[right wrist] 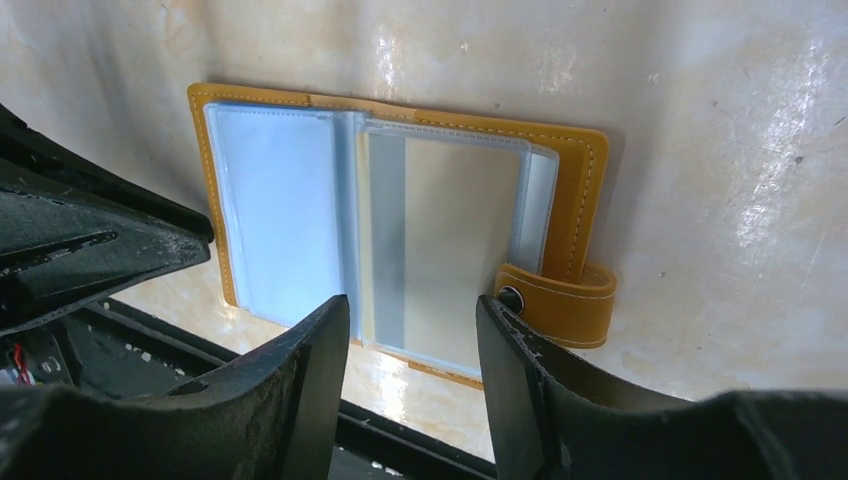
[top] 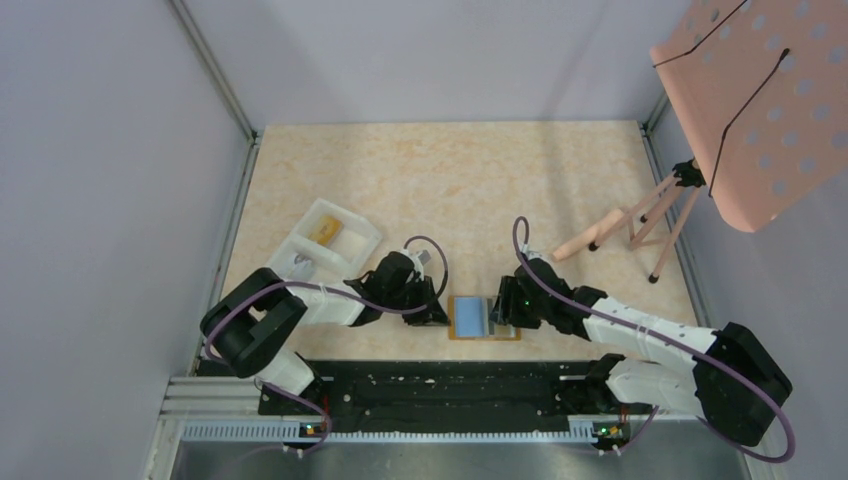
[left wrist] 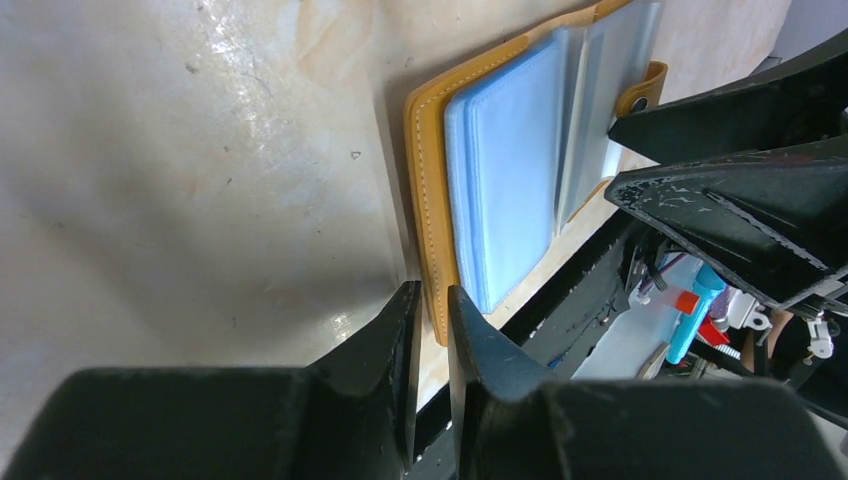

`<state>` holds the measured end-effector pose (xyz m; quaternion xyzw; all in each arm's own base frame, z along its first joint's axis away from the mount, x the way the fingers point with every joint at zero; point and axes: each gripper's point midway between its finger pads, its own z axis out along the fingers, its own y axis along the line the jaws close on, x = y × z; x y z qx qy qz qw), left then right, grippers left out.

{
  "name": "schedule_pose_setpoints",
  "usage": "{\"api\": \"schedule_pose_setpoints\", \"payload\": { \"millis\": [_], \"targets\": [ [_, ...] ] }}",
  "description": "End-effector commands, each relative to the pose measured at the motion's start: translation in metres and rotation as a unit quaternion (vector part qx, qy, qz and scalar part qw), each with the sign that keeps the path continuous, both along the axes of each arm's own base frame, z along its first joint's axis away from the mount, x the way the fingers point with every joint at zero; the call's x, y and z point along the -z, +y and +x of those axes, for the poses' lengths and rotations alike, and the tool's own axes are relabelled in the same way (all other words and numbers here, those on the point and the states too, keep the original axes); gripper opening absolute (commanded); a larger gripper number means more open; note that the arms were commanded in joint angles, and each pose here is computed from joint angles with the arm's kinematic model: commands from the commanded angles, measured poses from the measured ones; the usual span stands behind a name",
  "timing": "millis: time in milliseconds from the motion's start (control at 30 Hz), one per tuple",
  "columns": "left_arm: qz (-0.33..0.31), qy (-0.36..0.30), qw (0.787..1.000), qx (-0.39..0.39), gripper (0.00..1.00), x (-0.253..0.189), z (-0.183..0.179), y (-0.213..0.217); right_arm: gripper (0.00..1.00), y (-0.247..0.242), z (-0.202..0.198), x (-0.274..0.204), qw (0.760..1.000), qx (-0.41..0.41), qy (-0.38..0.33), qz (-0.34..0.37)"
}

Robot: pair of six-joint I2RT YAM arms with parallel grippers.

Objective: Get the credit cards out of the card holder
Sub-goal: Remove the credit card from the card holder.

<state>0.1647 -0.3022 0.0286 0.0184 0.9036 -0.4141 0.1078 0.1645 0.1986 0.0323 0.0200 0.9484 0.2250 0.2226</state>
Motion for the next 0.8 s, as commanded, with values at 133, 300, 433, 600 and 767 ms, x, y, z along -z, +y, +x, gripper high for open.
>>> {"api": "schedule_pose_setpoints", "payload": {
  "millis": [133, 300, 433, 600, 767],
  "targets": [
    [0.001, -0.012, 1.000, -0.002, 0.21, 0.006, 0.002, 0.001, 0.52, -0.008, 0.009, -0.010, 0.999, 0.018, -0.028, -0.021],
    [0.000, -0.015, 1.000, -0.001, 0.26, 0.005, 0.001, 0.001, 0.55, -0.015, 0.009, -0.007, 0.999, 0.025, -0.028, -0.037],
    [-0.002, -0.017, 1.000, 0.002, 0.28, 0.004, 0.001, 0.000, 0.58, -0.020, 0.009, -0.006, 0.998, 0.029, -0.030, -0.048],
    [-0.017, -0.032, 0.999, 0.008, 0.28, -0.012, 0.006, -0.008, 0.62, -0.021, 0.013, -0.013, 0.998, 0.031, -0.042, -0.047],
    [-0.032, -0.056, 0.998, 0.019, 0.27, -0.034, 0.013, -0.025, 0.62, -0.024, 0.011, -0.007, 0.997, 0.031, -0.035, -0.058]
  ]
}}
